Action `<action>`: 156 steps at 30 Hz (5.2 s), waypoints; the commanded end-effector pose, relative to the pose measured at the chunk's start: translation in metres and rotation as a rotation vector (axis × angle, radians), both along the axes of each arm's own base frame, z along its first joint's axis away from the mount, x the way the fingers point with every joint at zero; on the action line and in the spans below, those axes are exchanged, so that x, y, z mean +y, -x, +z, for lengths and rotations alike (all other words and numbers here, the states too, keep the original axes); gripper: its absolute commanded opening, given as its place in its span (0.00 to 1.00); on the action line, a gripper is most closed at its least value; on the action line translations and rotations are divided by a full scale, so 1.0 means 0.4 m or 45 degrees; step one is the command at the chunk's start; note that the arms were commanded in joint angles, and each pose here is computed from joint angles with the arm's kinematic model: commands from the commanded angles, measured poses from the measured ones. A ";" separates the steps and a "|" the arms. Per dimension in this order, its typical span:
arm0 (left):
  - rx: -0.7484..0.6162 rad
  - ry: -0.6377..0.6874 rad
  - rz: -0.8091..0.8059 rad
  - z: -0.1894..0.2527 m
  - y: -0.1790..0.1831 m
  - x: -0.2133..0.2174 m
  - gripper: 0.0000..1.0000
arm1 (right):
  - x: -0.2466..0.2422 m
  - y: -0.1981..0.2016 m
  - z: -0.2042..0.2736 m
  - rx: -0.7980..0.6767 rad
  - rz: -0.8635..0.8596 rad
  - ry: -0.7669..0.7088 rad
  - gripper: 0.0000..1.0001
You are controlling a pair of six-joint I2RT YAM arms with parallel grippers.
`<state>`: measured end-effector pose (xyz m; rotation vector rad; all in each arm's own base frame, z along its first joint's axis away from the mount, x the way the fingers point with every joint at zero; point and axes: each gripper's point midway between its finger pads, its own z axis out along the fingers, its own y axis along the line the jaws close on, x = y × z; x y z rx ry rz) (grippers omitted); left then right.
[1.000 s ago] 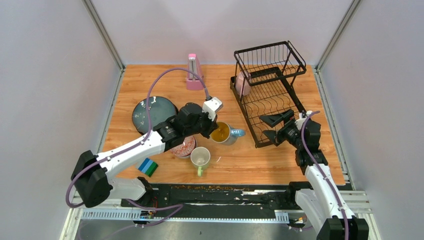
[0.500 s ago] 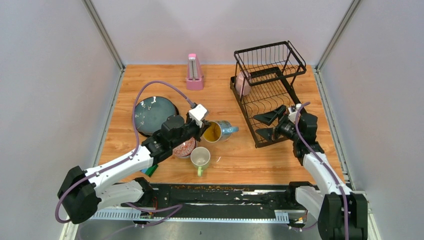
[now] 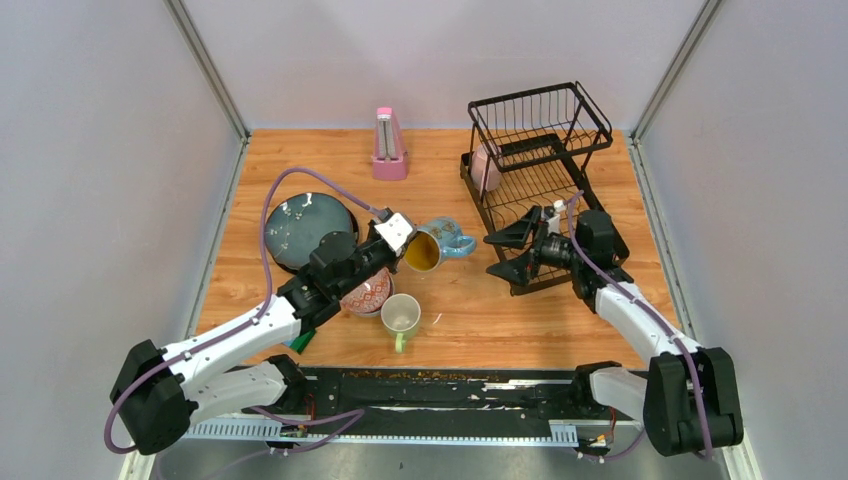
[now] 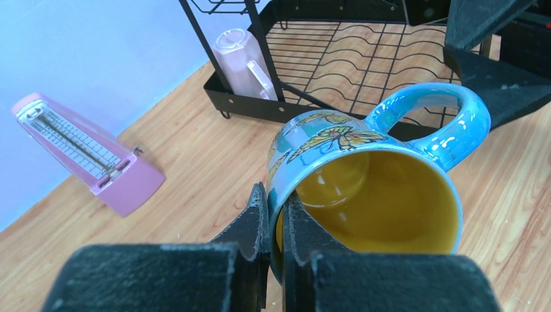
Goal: Load the mixed dishes into the dish rack
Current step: Pick up the cup at the center of the board, then turn the cup upside down in the dish rack.
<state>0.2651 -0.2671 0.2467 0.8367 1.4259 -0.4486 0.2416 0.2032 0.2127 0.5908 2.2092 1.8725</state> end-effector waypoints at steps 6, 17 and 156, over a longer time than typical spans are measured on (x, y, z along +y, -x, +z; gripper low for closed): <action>-0.278 0.210 -0.048 0.194 0.011 -0.009 0.00 | 0.069 -0.010 0.083 -0.016 0.090 -0.143 0.84; -0.262 0.191 -0.080 0.180 0.020 -0.015 0.00 | 0.099 -0.025 0.081 0.022 0.136 -0.191 0.62; 0.290 0.644 0.081 -0.060 -0.075 -0.115 0.01 | 0.146 -0.033 0.209 -0.040 0.035 -0.347 0.00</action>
